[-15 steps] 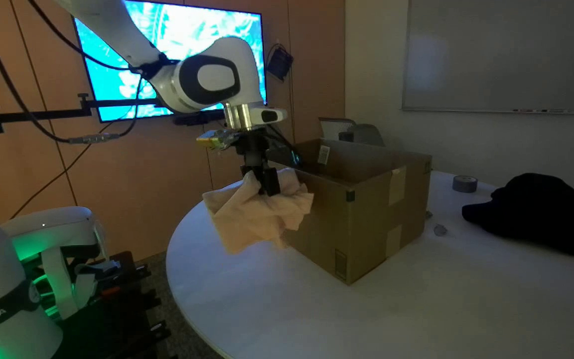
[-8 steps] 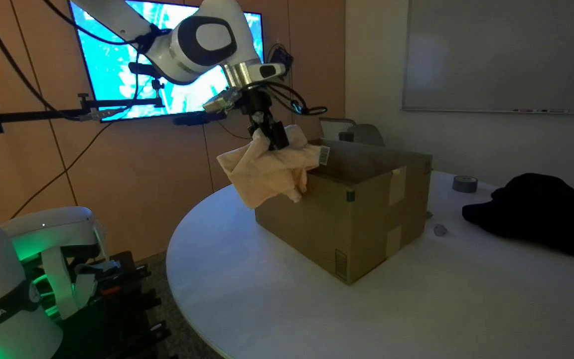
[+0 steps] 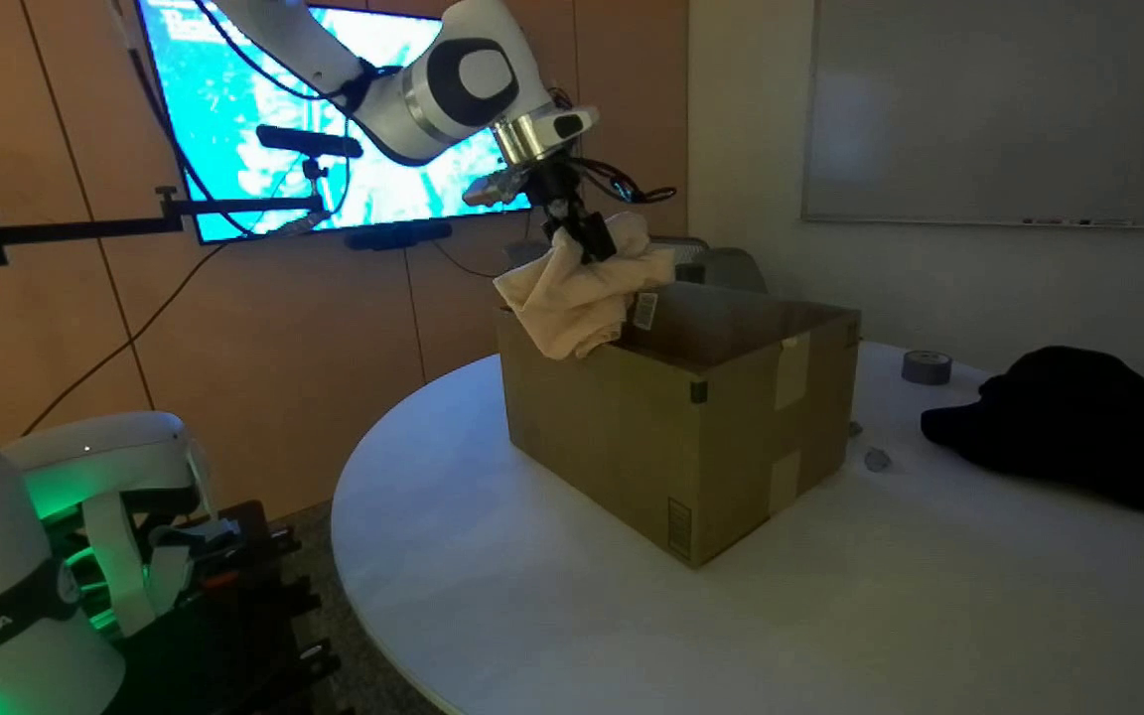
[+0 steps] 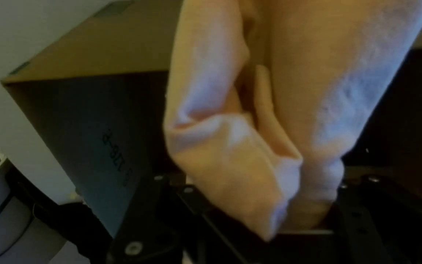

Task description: Put the marker on the towel and wrap it, then put it in the box

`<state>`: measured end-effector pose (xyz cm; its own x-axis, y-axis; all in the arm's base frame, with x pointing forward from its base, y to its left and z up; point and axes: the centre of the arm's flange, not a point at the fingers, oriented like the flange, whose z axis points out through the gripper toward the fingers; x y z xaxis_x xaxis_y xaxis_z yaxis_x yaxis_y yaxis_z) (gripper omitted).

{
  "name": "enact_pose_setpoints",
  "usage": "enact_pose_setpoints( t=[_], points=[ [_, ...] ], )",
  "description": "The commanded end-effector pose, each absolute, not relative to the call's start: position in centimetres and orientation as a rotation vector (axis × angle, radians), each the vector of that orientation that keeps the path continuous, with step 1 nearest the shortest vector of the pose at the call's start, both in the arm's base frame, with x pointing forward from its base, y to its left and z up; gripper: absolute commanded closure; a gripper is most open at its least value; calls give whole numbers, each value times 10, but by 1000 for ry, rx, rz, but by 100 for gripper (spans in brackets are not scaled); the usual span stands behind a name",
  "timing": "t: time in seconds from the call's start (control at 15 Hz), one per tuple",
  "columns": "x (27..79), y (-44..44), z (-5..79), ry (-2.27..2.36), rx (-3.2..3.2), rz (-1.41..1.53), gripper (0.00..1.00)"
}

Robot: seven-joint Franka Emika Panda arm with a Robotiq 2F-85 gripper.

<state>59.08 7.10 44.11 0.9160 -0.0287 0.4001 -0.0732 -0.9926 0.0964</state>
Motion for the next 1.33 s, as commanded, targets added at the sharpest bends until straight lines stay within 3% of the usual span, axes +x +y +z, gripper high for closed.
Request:
enact_pose_setpoints(
  t=[0.0,0.13,0.53,0.8,1.27],
  points=[
    [654,92,437,-258,2949,757,99],
    [667,96,428,-302,2932,768,74],
    [679,105,424,-340,2899,766,28],
    [658,78,426,-321,2913,669,1],
    [543,2,435,-244,2945,324,0]
  ],
)
